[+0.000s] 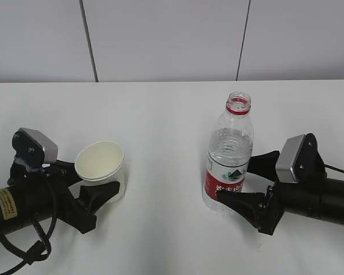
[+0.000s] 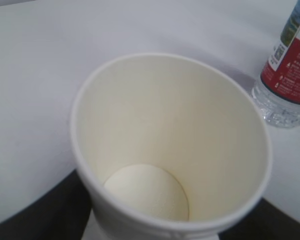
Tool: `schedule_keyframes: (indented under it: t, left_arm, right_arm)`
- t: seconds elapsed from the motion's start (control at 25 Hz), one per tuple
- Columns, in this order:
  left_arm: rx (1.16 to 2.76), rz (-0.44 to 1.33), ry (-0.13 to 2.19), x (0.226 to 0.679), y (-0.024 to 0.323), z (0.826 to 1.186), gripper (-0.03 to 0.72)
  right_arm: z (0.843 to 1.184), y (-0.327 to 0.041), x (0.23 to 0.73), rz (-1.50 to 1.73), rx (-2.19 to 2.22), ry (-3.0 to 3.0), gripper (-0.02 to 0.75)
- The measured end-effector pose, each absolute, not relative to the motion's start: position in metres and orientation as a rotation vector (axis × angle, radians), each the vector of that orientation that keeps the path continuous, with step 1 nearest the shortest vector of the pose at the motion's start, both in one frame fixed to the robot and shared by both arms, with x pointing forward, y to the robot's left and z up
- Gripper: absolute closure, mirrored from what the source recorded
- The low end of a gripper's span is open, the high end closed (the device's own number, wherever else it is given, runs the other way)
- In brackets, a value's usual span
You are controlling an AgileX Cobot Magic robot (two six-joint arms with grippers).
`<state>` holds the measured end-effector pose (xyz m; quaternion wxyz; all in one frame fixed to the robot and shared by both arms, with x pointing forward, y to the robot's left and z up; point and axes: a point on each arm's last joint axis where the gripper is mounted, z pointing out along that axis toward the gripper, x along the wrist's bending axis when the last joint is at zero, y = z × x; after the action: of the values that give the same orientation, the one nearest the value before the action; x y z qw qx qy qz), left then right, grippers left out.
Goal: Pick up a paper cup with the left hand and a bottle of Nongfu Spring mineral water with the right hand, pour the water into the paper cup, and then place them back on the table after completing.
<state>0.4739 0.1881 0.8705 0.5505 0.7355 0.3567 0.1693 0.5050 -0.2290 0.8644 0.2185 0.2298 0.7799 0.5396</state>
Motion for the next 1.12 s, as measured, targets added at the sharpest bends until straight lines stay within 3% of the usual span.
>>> schedule_keyframes:
  t: [0.52, 1.12]
  left_arm:
    - [1.741, 0.401, 0.844, 0.474, 0.188, 0.87, 0.24]
    - [1.738, 0.405, 0.84, 0.474, 0.188, 0.872, 0.24]
  right_arm:
    - [0.87, -0.226, 0.519, 1.514, 0.549, 2.149, 0.083]
    - [0.871, -0.225, 0.521, 1.528, 0.512, 2.16, 0.235]
